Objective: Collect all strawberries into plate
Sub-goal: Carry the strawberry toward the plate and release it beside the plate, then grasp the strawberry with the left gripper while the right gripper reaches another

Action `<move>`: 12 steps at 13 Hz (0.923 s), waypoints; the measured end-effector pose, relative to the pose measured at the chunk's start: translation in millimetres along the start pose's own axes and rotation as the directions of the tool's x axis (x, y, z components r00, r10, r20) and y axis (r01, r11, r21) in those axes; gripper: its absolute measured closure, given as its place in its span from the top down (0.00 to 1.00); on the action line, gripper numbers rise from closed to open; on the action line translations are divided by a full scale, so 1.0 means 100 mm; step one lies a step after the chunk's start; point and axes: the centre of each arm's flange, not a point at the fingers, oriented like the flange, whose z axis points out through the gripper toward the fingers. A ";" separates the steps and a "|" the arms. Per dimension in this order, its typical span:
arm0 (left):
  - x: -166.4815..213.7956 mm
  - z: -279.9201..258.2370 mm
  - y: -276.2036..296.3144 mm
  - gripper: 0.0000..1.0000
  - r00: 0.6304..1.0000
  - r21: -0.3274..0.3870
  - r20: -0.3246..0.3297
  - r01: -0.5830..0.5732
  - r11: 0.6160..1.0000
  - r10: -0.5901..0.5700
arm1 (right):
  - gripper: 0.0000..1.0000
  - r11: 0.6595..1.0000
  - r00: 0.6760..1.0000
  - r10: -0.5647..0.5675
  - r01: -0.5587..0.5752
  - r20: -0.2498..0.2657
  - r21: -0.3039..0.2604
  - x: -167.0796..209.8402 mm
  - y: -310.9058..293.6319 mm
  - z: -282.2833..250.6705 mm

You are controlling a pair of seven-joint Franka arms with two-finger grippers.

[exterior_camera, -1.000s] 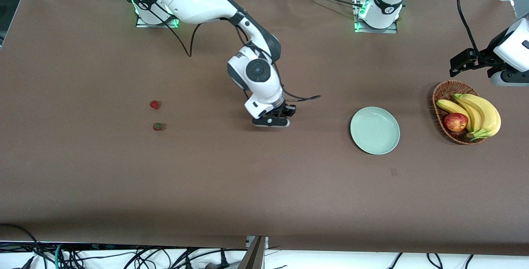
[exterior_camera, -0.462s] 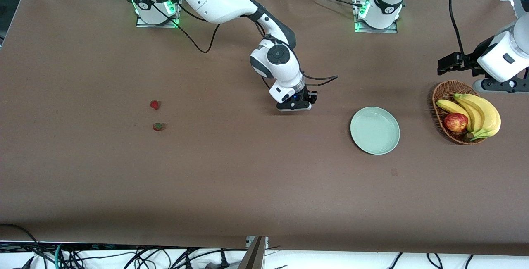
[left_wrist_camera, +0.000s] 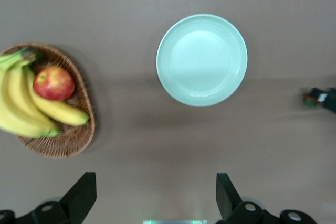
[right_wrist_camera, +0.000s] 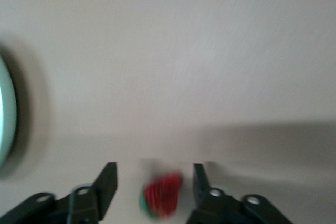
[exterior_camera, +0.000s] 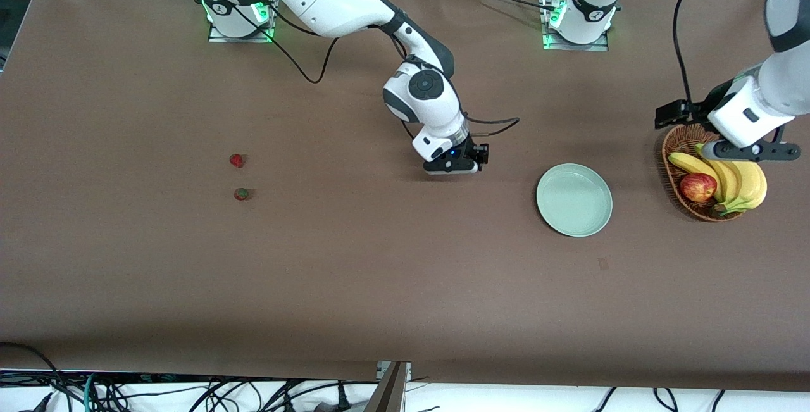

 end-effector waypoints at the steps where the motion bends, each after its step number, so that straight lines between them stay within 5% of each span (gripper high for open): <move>1: 0.06 0.19 0.03 1.00 1.000 -0.012 -0.019 -0.007 1.000 0.007 | 0.85 1.000 1.000 0.011 -0.011 -0.007 -0.015 0.28 0.06 -0.15; 2: 0.10 0.39 0.11 1.00 0.999 -0.019 -0.038 -0.020 1.000 0.020 | 0.97 0.999 1.000 0.007 -0.007 -0.011 -0.034 0.58 0.14 -0.36; 5: 0.18 0.95 0.60 1.00 0.998 -0.026 -0.027 -0.051 0.998 0.051 | 1.00 0.990 0.998 -0.058 0.061 0.026 -0.127 1.34 0.52 -1.05; 12: 0.16 2.27 2.65 1.00 0.987 -0.080 0.030 0.158 0.984 -0.156 | 1.00 0.909 0.930 -0.257 0.325 0.263 -0.260 2.33 1.79 -1.89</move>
